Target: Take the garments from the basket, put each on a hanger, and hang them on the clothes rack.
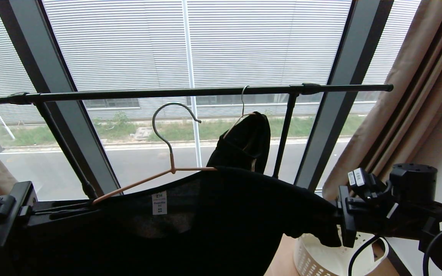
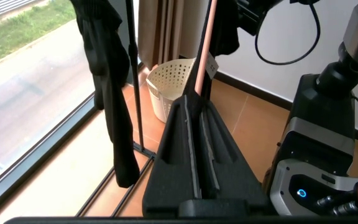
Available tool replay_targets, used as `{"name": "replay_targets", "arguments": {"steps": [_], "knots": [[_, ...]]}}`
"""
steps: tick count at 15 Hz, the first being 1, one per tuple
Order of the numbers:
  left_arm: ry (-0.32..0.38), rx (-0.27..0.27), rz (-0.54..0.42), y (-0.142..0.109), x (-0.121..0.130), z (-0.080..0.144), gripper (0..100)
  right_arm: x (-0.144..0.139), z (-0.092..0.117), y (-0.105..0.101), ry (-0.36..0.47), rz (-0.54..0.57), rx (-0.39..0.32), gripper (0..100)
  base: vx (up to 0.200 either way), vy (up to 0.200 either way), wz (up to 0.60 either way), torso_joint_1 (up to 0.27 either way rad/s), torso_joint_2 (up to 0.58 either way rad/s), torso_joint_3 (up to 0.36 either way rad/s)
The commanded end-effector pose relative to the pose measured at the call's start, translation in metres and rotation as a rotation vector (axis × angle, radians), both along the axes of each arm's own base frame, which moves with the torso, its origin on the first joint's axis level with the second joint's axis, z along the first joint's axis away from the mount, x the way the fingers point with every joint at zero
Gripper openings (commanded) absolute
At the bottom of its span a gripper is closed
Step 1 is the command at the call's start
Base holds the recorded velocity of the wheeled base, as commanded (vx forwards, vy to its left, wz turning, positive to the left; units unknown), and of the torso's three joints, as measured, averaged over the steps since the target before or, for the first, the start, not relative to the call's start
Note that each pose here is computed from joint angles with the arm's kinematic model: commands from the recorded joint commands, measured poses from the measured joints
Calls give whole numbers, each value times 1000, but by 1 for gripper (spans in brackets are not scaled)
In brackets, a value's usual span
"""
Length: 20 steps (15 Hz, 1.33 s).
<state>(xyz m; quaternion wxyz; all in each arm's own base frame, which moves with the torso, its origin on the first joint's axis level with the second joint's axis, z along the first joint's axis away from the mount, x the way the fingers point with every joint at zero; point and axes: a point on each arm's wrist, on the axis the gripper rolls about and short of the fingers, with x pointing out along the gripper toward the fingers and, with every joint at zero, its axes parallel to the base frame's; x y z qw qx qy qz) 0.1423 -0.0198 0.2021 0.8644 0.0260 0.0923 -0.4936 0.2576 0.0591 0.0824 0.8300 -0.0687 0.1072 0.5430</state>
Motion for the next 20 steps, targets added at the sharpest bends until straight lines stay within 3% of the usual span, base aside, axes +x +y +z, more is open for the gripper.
{"name": "replay_targets", "arguments": {"steps": [1, 8, 9, 14, 15, 18, 20], "knots": [[3, 0, 1, 0, 1, 0, 0, 2, 0, -2, -2, -7, 1, 0, 0, 0, 0, 0, 0, 0], [6, 0, 9, 1, 2, -1, 0, 0, 0, 5, 4, 18, 1, 0, 0, 0, 0, 0, 0, 0], [3, 0, 12, 2, 2, 0, 0, 0, 0, 5, 2, 19, 1, 100, 0, 0, 0, 0, 0, 0], [0, 0, 33, 5, 3, 1, 0, -8, -2, 17, 3, 59, -11, 100, 0, 0, 0, 0, 0, 0], [0, 0, 37, 5, 3, 1, 0, -9, 1, 22, -18, 17, -39, 100, 0, 0, 0, 0, 0, 0], [4, 0, 43, 6, 3, 1, 0, -18, 15, 37, -76, -39, -75, 100, 0, 0, 0, 0, 0, 0], [5, 1, 49, 6, 3, 1, 0, -27, 34, 38, -118, -52, -42, 100, 0, 0, 0, 0, 0, 0]]}}
